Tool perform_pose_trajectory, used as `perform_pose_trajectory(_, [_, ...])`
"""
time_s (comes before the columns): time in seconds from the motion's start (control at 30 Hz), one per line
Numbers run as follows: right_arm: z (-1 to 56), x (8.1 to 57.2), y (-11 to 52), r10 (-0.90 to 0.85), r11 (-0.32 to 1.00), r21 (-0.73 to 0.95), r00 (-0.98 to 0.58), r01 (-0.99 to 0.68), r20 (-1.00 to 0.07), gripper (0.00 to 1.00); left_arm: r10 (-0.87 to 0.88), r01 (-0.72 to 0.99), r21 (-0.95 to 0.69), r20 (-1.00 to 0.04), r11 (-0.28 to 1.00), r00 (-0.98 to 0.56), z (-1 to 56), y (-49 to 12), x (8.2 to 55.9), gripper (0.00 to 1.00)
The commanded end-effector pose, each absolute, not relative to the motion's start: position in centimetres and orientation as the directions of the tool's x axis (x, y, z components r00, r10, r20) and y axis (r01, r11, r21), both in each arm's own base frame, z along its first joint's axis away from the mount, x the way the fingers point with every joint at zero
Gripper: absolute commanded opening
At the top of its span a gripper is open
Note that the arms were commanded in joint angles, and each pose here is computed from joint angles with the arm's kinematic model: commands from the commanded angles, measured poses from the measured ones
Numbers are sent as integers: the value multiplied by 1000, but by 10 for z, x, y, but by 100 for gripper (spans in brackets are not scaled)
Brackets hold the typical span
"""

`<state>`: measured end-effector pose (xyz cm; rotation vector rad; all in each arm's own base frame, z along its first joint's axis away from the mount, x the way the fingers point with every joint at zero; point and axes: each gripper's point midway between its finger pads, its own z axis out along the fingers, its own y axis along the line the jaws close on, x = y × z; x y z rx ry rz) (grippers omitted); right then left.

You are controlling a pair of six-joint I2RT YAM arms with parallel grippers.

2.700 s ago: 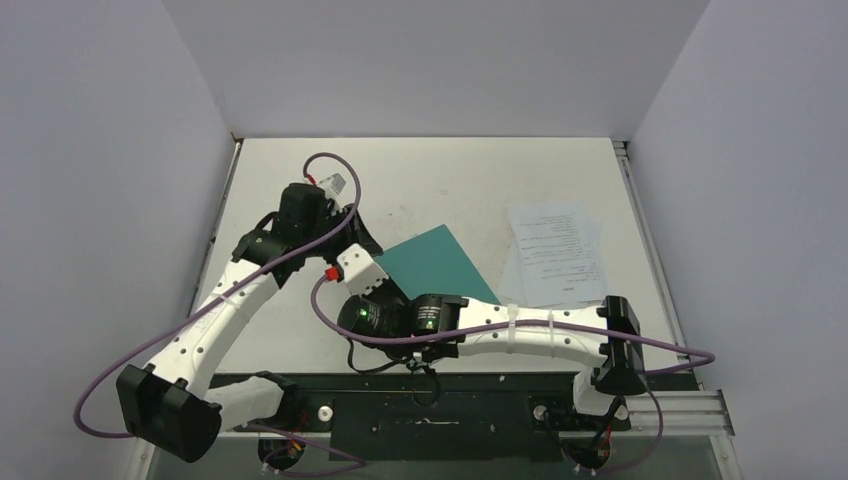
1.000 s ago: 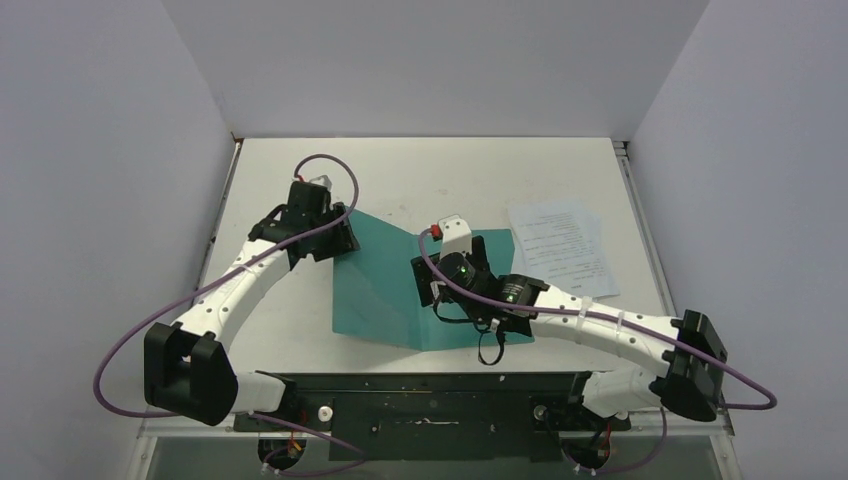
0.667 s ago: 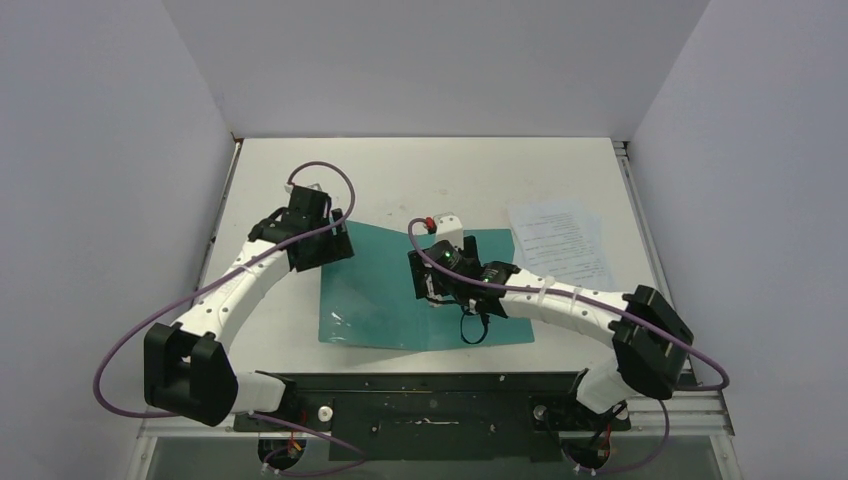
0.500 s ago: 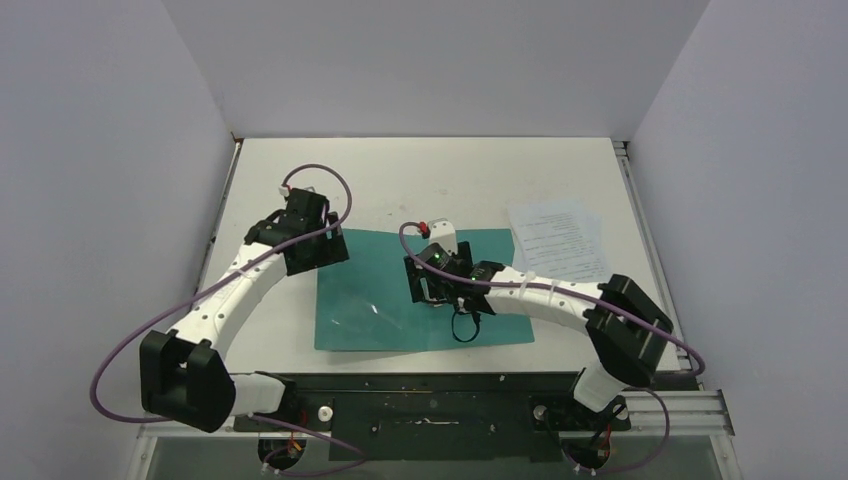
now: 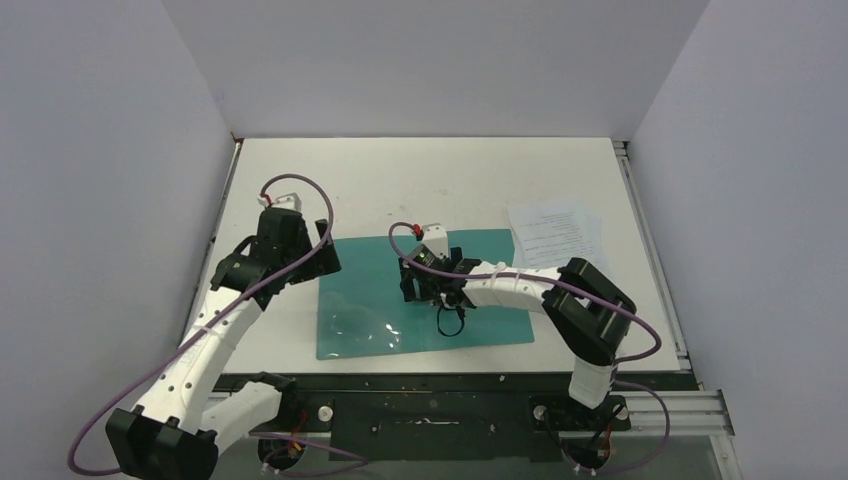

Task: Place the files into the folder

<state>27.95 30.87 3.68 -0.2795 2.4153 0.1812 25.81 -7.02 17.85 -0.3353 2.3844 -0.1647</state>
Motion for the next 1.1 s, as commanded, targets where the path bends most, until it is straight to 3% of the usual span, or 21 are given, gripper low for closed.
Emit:
perform_pose_trajectory(0.0, [39,293,322,-75,975,104,-729,-198,-681,90,-279,-112,-290,-637,951,-718,181,-87,253,96])
perform_pose_trajectory(0.27, [9,278,312,-121,982,34,-757,-186,-643,90,-296,-55,-382,-609,922,-735,175,-105,245,96])
perform_pose_trajectory(0.67, [-16,262,293,-248,968,-189,-750,-165,-613,90,-297,-57,-390,-589,919,-751,160,-107,240,96])
perform_pose_trajectory(0.87, [-3,265,304,-227,974,-154,-738,-167,-635,91,-310,-70,-403,-571,913,-760,153,-108,237,96])
perform_pose_trajectory(1.07, [47,278,322,-185,980,-81,-691,-181,-699,90,-320,-64,-419,-575,906,-753,155,-110,236,96])
